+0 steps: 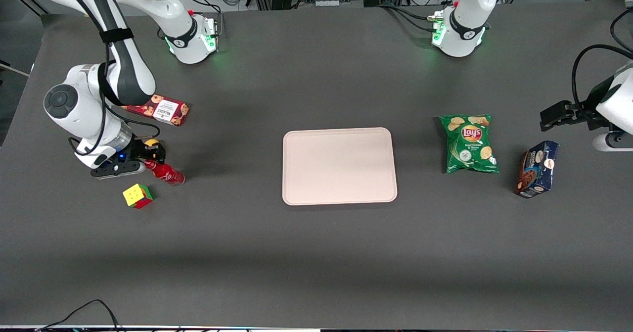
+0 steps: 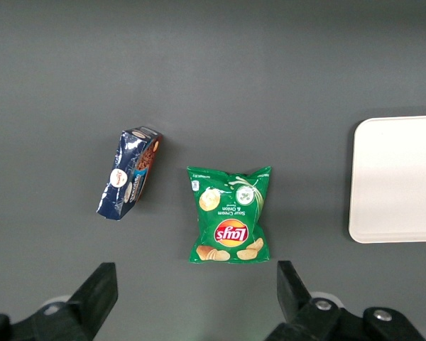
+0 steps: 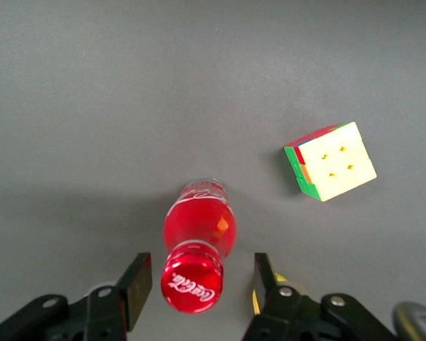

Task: Place coke bottle on tray
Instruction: 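Lower the open right gripper around the red bottle's neck, then close the right gripper on the bottle and lift it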

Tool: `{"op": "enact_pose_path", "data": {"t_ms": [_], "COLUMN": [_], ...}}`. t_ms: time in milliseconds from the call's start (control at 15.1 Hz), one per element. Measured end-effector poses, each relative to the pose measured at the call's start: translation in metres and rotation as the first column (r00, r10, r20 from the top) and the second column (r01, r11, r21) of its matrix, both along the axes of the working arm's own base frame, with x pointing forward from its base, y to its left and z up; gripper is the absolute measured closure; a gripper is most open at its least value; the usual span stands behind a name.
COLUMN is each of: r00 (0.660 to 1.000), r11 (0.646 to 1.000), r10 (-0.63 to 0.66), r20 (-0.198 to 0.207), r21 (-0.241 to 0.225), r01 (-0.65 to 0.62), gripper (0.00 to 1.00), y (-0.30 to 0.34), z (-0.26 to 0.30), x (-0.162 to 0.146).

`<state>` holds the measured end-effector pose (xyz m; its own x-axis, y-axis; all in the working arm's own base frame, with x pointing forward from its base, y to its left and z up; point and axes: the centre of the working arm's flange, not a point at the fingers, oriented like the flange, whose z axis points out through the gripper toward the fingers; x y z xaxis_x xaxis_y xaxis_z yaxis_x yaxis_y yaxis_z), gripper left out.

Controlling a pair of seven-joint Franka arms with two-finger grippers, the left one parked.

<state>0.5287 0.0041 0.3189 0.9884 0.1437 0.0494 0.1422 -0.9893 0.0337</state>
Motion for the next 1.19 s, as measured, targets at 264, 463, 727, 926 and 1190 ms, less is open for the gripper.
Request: {"op": "enact_pose_path", "data": {"t_ms": [264,463,727,926,1190], "r00": [1.0,1.0,1.0,0.999,0.997], "r11": [1.0,1.0,1.0,0.999,0.997], "r10": [0.005,0.009,0.019,0.039,0.052], "r20": [0.003,0.005,0.02,-0.027,-0.053], "r21": [0.0,0.0,0.008,0.022,0.058], "r01": [-0.005,-0.009,-0.019,-0.038,-0.049], "gripper": [0.68,0.68,0.68,0.68,0.68], "y": [0.0,0.001,0.007,0.018,0.049], "z": [0.0,0.001,0.027,0.087,0.183], "x": [0.0,0.001,0.006,0.013,0.02]}}
